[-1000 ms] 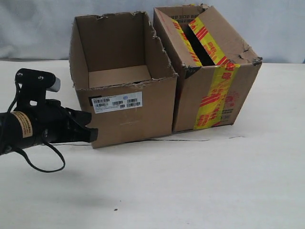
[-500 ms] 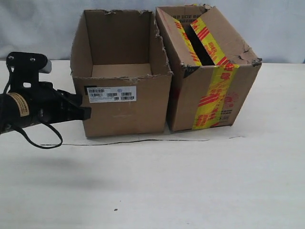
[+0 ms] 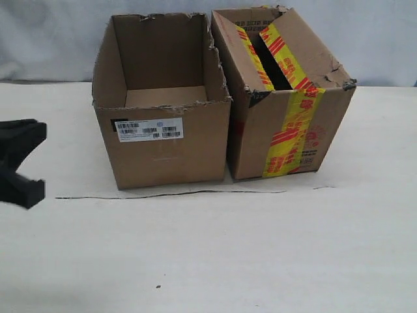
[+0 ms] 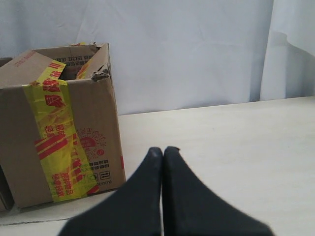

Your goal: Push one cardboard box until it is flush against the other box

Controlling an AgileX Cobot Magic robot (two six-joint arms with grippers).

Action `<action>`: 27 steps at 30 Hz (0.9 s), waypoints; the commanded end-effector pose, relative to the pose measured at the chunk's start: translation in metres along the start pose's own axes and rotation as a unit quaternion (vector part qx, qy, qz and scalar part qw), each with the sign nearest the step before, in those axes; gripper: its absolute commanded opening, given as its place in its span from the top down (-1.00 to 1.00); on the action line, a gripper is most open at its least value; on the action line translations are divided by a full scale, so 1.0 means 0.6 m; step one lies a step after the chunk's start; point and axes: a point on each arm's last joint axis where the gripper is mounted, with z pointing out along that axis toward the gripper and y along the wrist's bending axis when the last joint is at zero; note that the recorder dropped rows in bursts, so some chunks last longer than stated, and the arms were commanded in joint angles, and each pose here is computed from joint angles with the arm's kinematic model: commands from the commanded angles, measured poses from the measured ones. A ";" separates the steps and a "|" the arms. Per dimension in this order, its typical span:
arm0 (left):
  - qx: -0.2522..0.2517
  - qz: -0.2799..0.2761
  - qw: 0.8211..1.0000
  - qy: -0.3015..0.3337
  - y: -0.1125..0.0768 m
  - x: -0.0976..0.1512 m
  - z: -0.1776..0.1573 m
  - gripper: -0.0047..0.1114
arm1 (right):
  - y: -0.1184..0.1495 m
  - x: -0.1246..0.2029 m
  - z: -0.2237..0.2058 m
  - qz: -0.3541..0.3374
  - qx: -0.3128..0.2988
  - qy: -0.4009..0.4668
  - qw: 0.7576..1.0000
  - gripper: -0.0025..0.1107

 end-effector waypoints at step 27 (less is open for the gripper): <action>-0.087 0.016 0.994 -0.060 0.009 0.096 -0.125 0.92 | -0.001 0.003 0.000 -0.001 0.002 0.002 1.000 0.96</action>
